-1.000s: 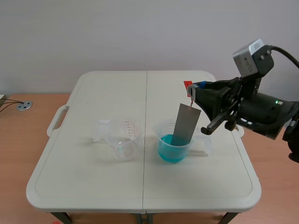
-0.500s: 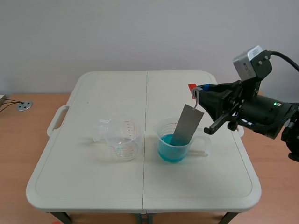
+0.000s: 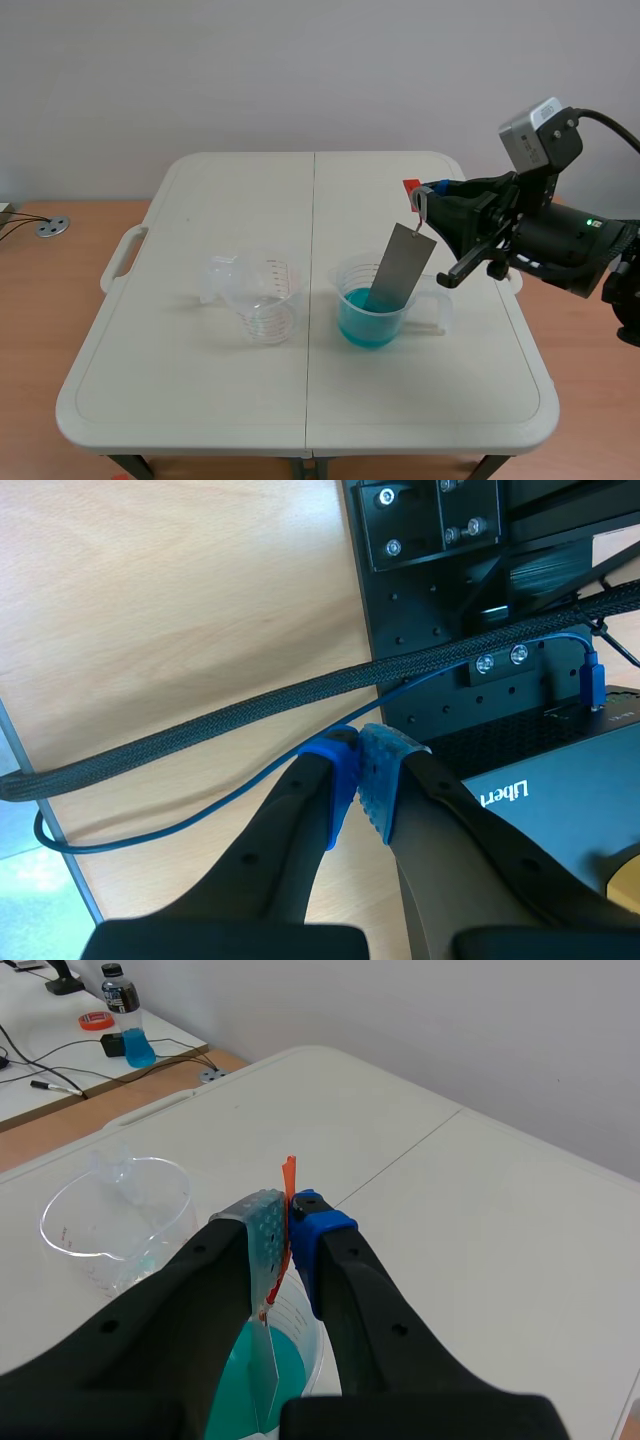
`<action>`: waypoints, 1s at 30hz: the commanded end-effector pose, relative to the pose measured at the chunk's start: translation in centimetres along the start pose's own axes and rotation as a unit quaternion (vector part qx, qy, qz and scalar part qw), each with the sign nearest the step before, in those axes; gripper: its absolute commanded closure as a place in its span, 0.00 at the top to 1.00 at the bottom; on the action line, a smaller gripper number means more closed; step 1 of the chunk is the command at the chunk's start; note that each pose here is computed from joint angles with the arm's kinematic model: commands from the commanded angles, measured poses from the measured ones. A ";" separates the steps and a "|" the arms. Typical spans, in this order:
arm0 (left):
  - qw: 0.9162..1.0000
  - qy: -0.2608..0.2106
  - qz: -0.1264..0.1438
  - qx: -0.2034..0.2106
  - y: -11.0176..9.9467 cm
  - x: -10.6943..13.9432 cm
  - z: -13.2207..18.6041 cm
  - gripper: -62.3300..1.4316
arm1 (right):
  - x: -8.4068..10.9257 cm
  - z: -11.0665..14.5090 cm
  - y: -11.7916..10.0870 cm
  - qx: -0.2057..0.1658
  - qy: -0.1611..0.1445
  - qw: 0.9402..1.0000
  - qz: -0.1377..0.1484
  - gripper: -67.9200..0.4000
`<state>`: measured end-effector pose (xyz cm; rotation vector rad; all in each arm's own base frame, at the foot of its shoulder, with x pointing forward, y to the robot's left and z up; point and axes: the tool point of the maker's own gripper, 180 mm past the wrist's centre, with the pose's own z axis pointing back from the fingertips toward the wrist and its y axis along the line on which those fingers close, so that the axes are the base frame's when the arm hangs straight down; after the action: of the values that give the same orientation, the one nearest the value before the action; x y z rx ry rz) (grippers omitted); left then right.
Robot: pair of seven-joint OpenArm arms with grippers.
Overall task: Hold the metal plate by the orange handle, dip it into the blue solution, take it out and point at it, then put the plate back in the beaker on the left.
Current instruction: 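Hold the plate still in the solution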
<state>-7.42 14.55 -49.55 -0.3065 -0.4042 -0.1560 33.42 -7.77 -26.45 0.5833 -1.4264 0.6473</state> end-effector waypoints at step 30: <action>1.000 0.006 0.001 -0.001 -0.1 -0.5 0.4 0.05 | 1.4 -0.9 0.9 0.024 -0.022 0.999 0.011 0.02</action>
<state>-7.49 14.56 -49.58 -0.3060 -0.4000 -0.1565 32.99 -6.32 -26.56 0.6181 -1.4186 0.6812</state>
